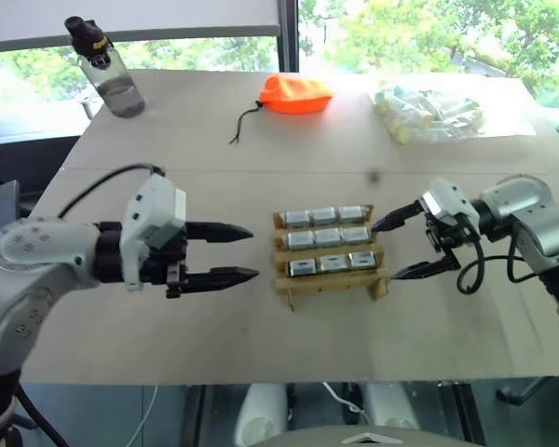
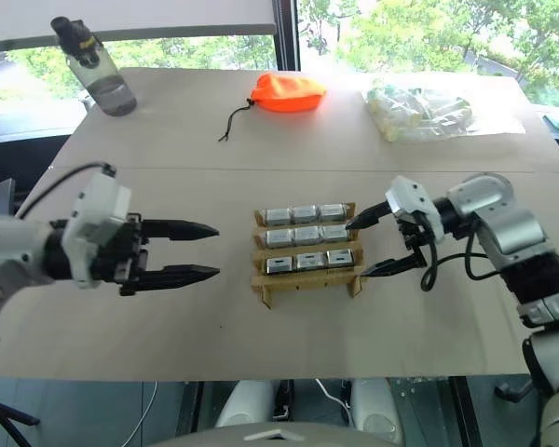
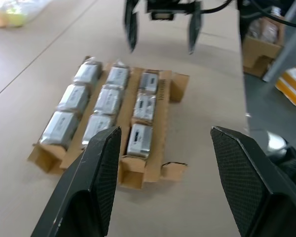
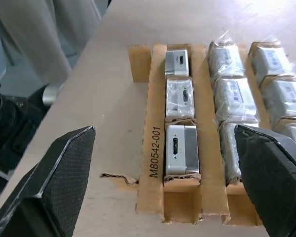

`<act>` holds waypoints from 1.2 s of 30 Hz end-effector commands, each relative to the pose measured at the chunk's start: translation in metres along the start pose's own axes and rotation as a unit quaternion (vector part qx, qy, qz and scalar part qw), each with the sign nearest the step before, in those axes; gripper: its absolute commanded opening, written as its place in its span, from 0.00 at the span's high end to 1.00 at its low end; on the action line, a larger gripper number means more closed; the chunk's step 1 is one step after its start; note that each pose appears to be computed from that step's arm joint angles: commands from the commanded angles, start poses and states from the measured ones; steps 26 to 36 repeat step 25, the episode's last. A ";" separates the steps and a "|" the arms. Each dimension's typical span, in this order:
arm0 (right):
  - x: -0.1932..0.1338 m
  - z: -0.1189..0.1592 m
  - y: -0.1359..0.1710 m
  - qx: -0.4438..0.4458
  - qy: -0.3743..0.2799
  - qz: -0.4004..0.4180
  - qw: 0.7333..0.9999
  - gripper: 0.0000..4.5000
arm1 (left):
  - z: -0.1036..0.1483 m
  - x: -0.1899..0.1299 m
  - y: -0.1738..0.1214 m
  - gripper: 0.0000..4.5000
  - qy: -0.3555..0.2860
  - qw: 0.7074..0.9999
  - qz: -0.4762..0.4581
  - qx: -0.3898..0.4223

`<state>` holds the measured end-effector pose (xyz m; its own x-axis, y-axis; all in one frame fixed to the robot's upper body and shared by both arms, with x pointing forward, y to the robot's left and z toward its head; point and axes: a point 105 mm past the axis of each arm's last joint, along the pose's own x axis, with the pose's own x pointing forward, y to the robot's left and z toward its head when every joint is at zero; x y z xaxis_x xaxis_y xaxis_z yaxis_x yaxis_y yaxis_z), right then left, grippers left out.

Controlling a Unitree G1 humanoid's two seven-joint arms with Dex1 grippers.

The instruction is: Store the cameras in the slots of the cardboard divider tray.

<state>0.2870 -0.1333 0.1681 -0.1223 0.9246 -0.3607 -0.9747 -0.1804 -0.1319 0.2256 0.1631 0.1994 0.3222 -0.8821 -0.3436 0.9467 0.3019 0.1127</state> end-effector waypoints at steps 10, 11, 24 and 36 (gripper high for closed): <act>-0.071 -0.071 0.029 0.066 -0.072 -0.307 0.947 0.01 | -0.073 0.008 0.016 0.34 -0.063 0.985 0.162 -0.026; -0.070 -0.077 0.031 0.068 -0.071 -0.313 0.945 0.01 | -0.077 0.011 0.016 0.34 -0.068 0.984 0.162 -0.025; -0.071 -0.104 0.037 0.076 -0.056 -0.332 0.939 0.01 | -0.106 0.005 0.034 0.34 -0.061 0.980 0.188 0.037; -0.071 -0.104 0.037 0.076 -0.056 -0.332 0.939 0.01 | -0.105 0.005 0.033 0.34 -0.068 0.980 0.184 0.035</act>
